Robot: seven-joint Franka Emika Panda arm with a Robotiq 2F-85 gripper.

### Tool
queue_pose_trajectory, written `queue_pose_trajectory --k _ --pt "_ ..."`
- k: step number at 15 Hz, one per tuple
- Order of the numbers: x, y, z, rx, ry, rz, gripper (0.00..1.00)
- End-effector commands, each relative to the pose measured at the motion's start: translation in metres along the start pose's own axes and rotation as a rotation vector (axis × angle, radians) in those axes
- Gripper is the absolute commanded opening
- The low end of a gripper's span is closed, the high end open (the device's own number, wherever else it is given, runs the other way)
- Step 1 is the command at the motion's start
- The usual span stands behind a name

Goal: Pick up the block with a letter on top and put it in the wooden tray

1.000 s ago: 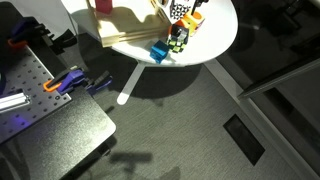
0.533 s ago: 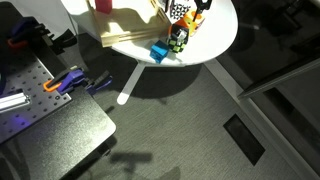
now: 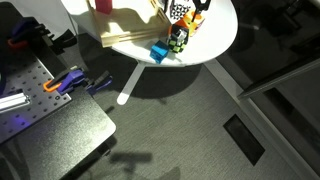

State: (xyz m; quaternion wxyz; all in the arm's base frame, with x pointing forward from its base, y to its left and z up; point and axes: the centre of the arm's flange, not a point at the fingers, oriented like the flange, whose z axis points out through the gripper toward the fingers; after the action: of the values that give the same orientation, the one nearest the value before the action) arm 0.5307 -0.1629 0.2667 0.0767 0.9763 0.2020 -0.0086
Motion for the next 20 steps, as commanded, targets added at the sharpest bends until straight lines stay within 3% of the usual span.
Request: queue_pose_trajectory --k 1,10,20 --pt "0.006 0.006 0.008 0.01 0.005 -0.006 1.0" --pt "0.027 0.016 0.046 -0.005 0.023 -0.022 1.0" --pt "0.036 0.031 0.086 0.041 0.013 -0.026 1.0"
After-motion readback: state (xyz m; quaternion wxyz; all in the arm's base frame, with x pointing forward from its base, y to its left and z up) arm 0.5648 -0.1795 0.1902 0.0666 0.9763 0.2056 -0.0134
